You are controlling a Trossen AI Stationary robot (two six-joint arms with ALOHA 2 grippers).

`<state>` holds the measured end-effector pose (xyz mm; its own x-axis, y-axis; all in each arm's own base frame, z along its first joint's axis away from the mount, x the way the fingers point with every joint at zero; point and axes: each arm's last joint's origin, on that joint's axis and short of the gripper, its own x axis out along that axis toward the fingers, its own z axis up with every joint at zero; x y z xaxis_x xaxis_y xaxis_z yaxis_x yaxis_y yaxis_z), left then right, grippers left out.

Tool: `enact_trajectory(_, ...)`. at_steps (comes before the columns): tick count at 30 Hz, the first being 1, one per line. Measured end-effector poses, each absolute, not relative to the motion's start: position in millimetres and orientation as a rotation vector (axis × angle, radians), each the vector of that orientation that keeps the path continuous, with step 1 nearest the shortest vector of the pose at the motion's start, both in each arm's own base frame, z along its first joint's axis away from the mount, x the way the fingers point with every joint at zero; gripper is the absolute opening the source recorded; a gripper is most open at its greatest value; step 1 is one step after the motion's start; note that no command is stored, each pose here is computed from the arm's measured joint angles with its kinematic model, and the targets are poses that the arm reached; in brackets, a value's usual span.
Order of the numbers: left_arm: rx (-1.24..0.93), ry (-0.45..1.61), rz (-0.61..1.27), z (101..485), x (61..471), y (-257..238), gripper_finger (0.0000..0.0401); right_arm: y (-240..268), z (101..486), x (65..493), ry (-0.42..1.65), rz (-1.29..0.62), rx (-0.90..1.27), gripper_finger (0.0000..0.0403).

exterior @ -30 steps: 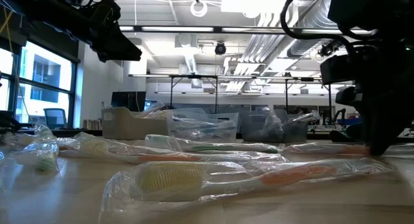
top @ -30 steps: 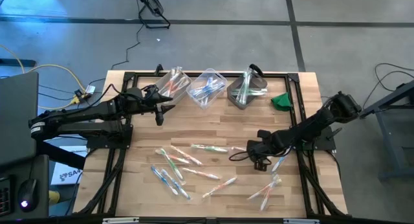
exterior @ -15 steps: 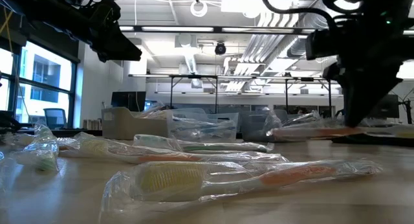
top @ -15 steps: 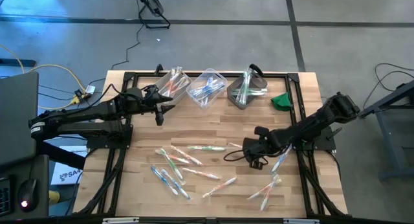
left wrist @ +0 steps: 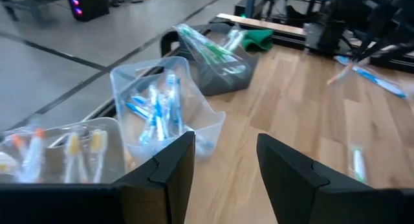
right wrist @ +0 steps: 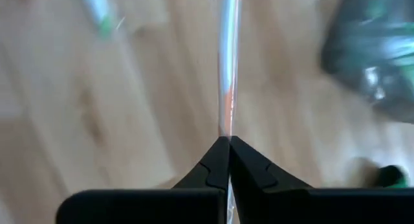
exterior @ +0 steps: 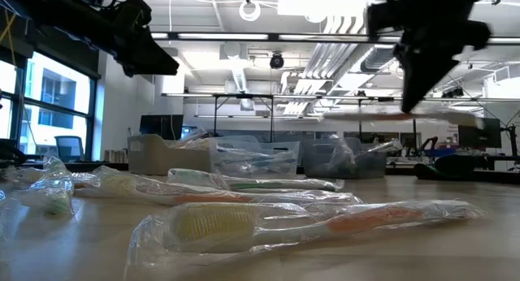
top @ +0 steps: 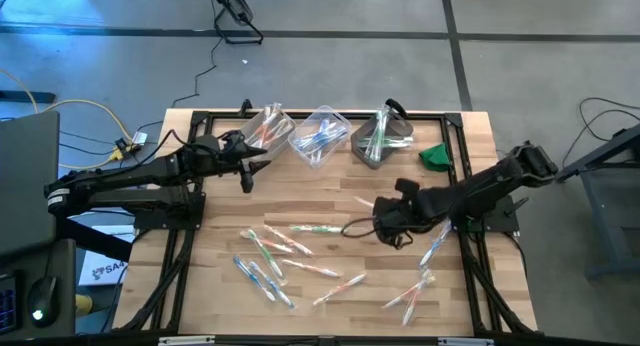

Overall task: Pick & Place Toothbrushes
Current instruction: Put the orange toothbrush into the white bin

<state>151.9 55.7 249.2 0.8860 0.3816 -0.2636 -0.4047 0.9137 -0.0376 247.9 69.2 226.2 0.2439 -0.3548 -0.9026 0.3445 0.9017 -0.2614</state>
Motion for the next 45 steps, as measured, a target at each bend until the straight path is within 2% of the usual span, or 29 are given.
enact_trajectory(7,-0.045,0.212,0.448,254,152,57,0.0164,41,239,251,1.115,-0.614,-0.014,0.0003)
enact_trajectory(13,0.027,0.141,0.391,261,158,58,0.0164,19,237,270,1.031,-0.501,-0.005,0.0003)
enact_trajectory(18,0.025,0.133,0.364,259,167,60,0.0164,-7,233,289,0.826,-0.478,0.023,0.0003)
enact_trajectory(29,-0.093,0.096,0.371,254,181,65,0.0164,-57,259,321,0.381,-0.471,-0.038,0.0003)
enact_trajectory(40,-0.055,-0.069,0.316,265,184,83,0.0164,-104,233,344,0.248,-0.327,-0.021,0.0003)
enact_trajectory(45,-0.105,-0.1,0.403,267,176,98,0.0164,-115,229,346,0.209,-0.349,-0.022,0.0003)
